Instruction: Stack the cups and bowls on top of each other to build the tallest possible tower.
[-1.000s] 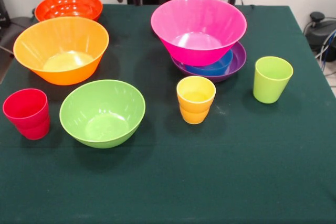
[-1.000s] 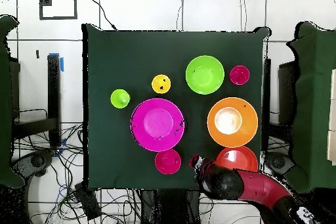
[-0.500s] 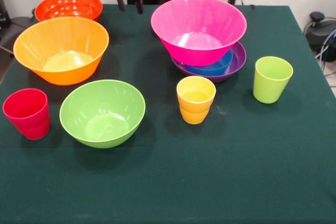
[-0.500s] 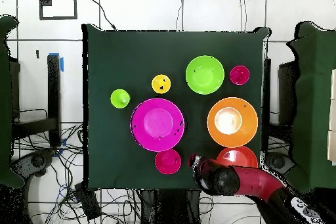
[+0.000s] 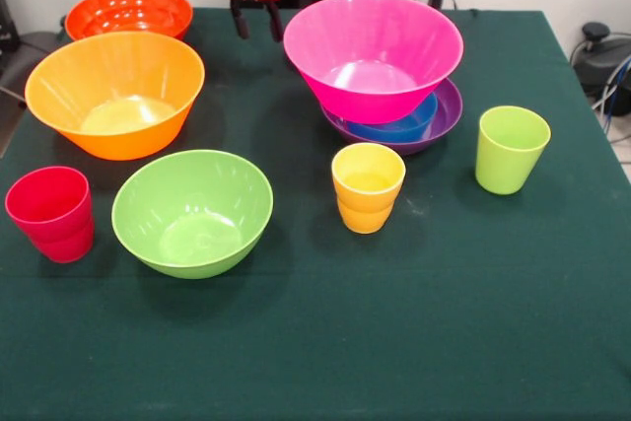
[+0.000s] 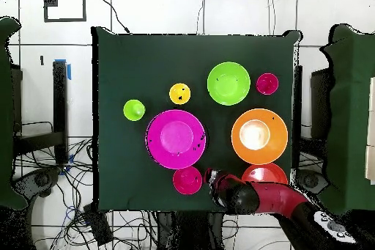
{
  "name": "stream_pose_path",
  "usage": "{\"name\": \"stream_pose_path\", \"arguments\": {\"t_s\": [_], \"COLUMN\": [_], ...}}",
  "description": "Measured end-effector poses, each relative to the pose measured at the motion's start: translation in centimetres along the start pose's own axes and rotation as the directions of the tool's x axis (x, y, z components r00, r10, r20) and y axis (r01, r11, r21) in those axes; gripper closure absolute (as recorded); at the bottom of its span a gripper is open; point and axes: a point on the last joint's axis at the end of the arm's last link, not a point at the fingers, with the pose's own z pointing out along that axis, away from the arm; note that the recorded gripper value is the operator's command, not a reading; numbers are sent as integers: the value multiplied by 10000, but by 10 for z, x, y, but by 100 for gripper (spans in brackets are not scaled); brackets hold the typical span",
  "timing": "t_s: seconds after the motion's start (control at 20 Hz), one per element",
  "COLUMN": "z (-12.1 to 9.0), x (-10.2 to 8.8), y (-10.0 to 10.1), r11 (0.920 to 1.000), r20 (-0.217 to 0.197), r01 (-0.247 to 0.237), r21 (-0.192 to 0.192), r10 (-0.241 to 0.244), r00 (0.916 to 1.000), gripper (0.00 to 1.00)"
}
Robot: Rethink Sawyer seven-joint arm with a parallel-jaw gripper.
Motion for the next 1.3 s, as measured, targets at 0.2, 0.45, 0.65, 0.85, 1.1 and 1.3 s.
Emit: {"name": "stream_pose_path", "arguments": {"t_s": [0.2, 0.45, 0.65, 0.85, 1.1, 1.3], "z": [2, 3, -2, -8, -13, -18], "x": [3, 6, 3, -2, -5, -9], "y": [9, 26, 34, 40, 49, 54], "r11": [9997, 9972, 9954, 9928, 9909, 9910], "r20": [25, 3, 134, 306, 416, 525], "r01": [253, 708, 882, 1058, 1158, 1104], "r21": [72, 257, 369, 554, 687, 757], "r10": [-253, -708, -887, -1076, -1188, -1145], "r00": [9997, 9975, 9960, 9937, 9920, 9920], "gripper": [0, 0, 0, 0, 0, 0]}}
